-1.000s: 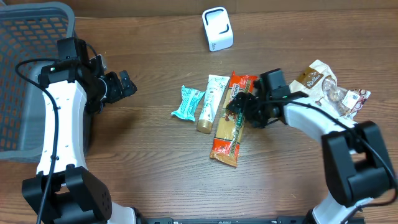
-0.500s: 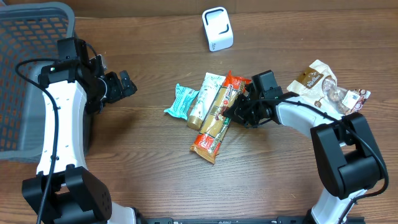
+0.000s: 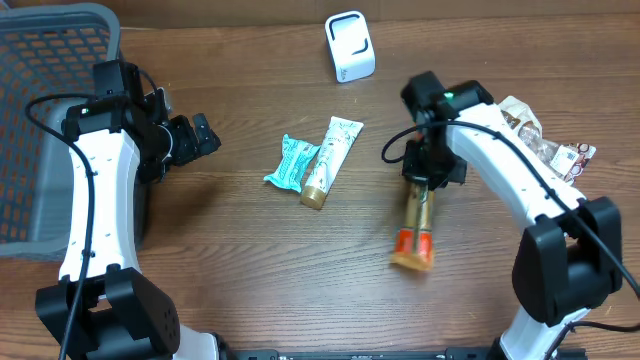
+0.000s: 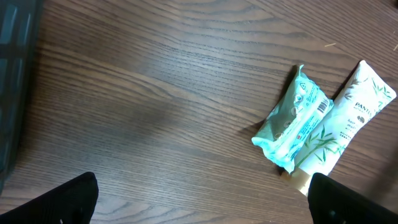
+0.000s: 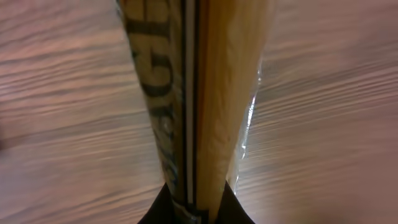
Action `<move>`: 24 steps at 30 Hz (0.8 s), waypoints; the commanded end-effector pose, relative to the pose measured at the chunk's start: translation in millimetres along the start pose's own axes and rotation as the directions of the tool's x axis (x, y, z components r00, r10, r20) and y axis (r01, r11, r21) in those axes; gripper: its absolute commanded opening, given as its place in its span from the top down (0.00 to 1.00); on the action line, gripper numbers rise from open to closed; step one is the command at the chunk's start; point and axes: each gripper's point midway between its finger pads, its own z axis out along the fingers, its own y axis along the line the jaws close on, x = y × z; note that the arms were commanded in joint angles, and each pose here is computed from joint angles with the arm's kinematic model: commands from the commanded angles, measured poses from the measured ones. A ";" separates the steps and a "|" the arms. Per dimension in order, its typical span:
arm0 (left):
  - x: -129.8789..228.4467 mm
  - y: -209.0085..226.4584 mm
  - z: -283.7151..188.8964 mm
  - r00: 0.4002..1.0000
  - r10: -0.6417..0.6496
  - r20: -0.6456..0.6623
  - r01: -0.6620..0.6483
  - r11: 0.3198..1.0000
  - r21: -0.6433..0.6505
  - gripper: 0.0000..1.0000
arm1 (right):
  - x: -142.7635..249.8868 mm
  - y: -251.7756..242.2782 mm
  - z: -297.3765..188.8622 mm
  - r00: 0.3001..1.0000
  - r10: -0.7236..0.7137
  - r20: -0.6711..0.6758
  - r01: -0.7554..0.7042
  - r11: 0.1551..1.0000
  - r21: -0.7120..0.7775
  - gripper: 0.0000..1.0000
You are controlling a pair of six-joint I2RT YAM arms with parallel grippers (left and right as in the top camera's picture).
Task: Scan the item barcode
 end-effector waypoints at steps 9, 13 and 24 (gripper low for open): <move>-4.1 -3.2 -1.4 1.000 0.027 0.011 -0.027 1.000 0.002 0.00 | 2.4 16.1 48.9 0.976 -0.217 -0.011 0.207 0.915 0.345 0.96; -4.2 -3.3 -1.5 1.000 0.027 0.012 -0.028 1.000 0.002 0.00 | 16.8 39.2 65.3 0.962 -0.268 -0.043 0.267 0.906 0.328 0.92; -4.2 -3.3 -1.5 1.000 0.027 0.012 -0.028 1.000 0.002 0.00 | 76.8 146.6 54.7 0.814 -0.577 -0.066 0.575 0.816 -0.049 0.34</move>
